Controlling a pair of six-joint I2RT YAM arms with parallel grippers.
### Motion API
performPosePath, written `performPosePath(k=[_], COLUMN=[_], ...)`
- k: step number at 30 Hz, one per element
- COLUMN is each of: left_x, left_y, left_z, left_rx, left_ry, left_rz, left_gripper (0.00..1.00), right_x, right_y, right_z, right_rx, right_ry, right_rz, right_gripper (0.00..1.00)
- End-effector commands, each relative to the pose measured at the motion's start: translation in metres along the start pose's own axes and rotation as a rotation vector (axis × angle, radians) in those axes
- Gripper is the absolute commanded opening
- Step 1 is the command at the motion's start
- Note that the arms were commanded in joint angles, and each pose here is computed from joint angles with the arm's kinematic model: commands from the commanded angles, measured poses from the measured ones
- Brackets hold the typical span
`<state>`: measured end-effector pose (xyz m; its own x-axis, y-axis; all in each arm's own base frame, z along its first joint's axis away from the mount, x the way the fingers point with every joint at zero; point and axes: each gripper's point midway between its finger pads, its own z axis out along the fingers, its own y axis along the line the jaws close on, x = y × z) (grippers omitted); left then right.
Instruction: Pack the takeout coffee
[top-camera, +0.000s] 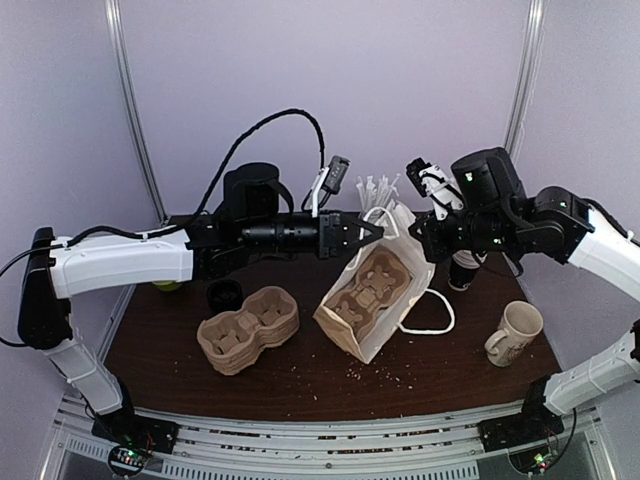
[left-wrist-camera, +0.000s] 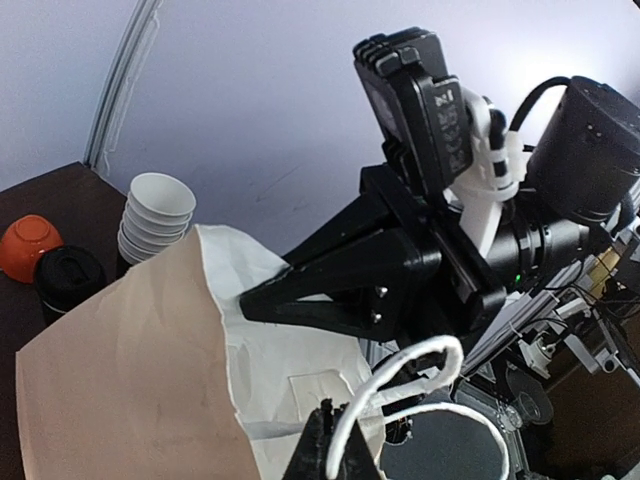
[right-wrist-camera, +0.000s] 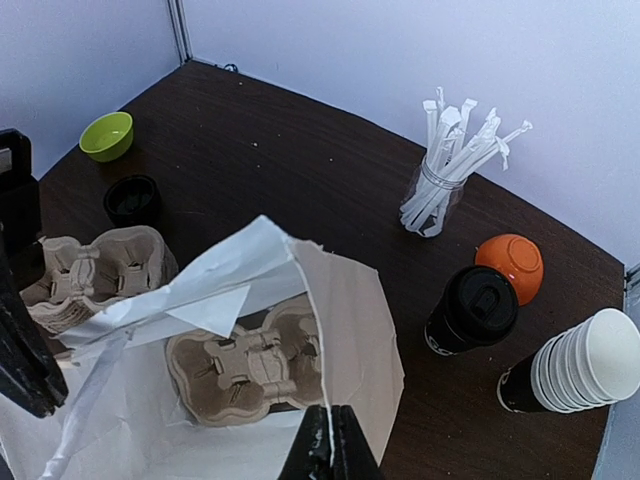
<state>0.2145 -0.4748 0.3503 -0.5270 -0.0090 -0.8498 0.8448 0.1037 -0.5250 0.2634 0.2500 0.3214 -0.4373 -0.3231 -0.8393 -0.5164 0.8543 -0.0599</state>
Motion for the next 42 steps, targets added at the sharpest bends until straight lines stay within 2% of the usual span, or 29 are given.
performPosePath(k=[1,11,18,22,27,31,33,37,42], left_x=[-0.036,-0.054,-0.043,-0.040,-0.031,-0.028,-0.028,-0.025,-0.020], left_y=[-0.013,0.004,0.042,0.057,0.078,0.088,0.091,0.094,0.092], left_z=[-0.013,-0.024,-0.031,-0.032,-0.031,-0.032,-0.034,-0.037,-0.043], left_rx=[-0.047,-0.178,-0.230,-0.258,-0.293,-0.313,-0.324,-0.337,-0.340], left_ry=[-0.083,-0.096,-0.074,-0.067,-0.045,-0.033,-0.030,-0.017,-0.004], left_rz=[-0.030,-0.066,-0.220,-0.244,-0.275,-0.279,-0.274,-0.261,-0.241], left_gripper=[0.00,0.00,0.00,0.00,0.00,0.00,0.00,0.00,0.00], right_x=[-0.001,-0.015,-0.012,-0.010,-0.008,-0.009,-0.010,-0.023,-0.042], right_y=[-0.003,-0.008,-0.014,-0.014,-0.014,-0.011,-0.008,-0.013,-0.035], right_z=[-0.010,0.004,0.028,0.039,0.042,0.039,0.035,0.022,0.008], right_rx=[0.018,0.061,0.020,0.002,-0.007,-0.033,-0.057,-0.058,-0.013], right_ry=[0.056,0.084,0.127,0.152,0.160,0.164,0.168,0.127,0.053], right_rz=[0.045,0.067,0.119,0.121,0.130,0.136,0.137,0.148,0.197], right_gripper=[0.00,0.00,0.00,0.02,0.23,0.52,0.63,0.77,0.87])
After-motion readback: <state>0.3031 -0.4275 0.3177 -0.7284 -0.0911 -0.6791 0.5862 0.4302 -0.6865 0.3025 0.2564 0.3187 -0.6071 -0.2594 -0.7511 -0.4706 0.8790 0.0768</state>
